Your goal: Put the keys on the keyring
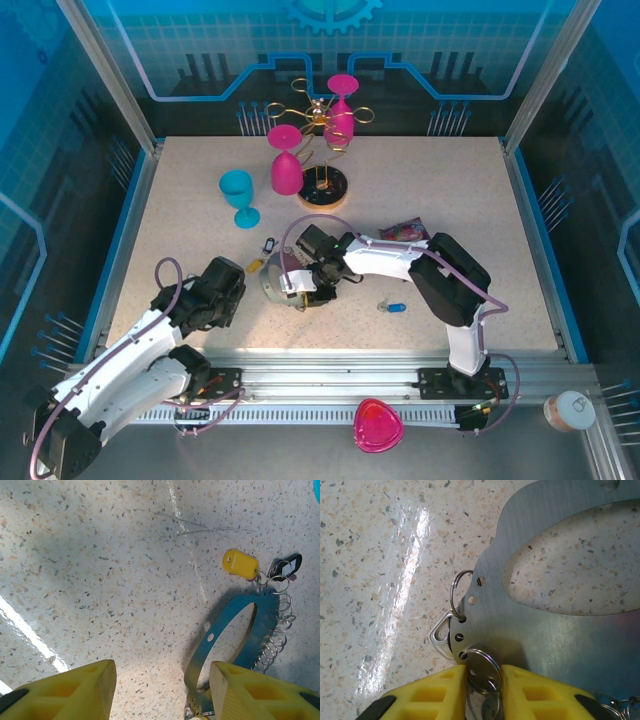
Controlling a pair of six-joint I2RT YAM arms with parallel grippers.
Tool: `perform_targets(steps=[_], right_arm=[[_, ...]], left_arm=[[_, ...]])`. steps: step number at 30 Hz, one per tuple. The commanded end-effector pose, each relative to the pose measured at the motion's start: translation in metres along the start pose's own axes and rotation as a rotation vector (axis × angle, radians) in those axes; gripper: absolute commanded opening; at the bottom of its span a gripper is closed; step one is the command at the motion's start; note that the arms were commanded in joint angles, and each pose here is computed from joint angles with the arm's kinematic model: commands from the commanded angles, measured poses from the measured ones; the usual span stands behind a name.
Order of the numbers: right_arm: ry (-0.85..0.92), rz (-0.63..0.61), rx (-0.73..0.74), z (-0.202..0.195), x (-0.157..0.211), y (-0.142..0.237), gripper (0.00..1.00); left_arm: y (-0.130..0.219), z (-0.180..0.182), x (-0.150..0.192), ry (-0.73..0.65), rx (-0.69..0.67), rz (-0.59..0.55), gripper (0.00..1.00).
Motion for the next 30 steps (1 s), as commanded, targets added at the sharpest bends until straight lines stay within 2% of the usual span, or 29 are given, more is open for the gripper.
perform_targets(steps=[1, 4, 12, 16, 28, 30], right_arm=[[0.022, -0.012, -0.033, 0.007, -0.009, 0.004, 0.22], [0.019, -0.033, -0.046, 0.009, -0.013, 0.008, 0.18], [0.016, -0.072, -0.088, 0.017, -0.020, 0.012, 0.18], [0.018, -0.084, -0.101, 0.020, -0.021, 0.013, 0.22], [0.044, -0.052, -0.098, 0.022, -0.019, 0.009, 0.23], [0.029, -0.070, -0.088, 0.020, -0.024, 0.015, 0.26]], left_arm=[[-0.002, 0.007, -0.007, 0.018, -0.015, -0.035, 0.52], [-0.002, 0.007, -0.007, 0.018, -0.015, -0.035, 0.53], [-0.002, 0.008, -0.008, 0.013, -0.021, -0.035, 0.53], [-0.002, 0.008, -0.008, 0.013, -0.019, -0.035, 0.52], [-0.001, 0.008, -0.008, 0.010, -0.017, -0.034, 0.53], [-0.001, 0.008, -0.008, 0.003, -0.015, -0.033, 0.53]])
Point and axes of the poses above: each hand's point on the last joint's axis, 136 mm out from that joint toward the fingers, its own y axis back along the fingers, its own z axis along the line the jaws close on, x = y × z, the point moved 2 cm from there along y, back along the fingers, and after that the axes turned 14 degrees about y, right-handed, at the moved point
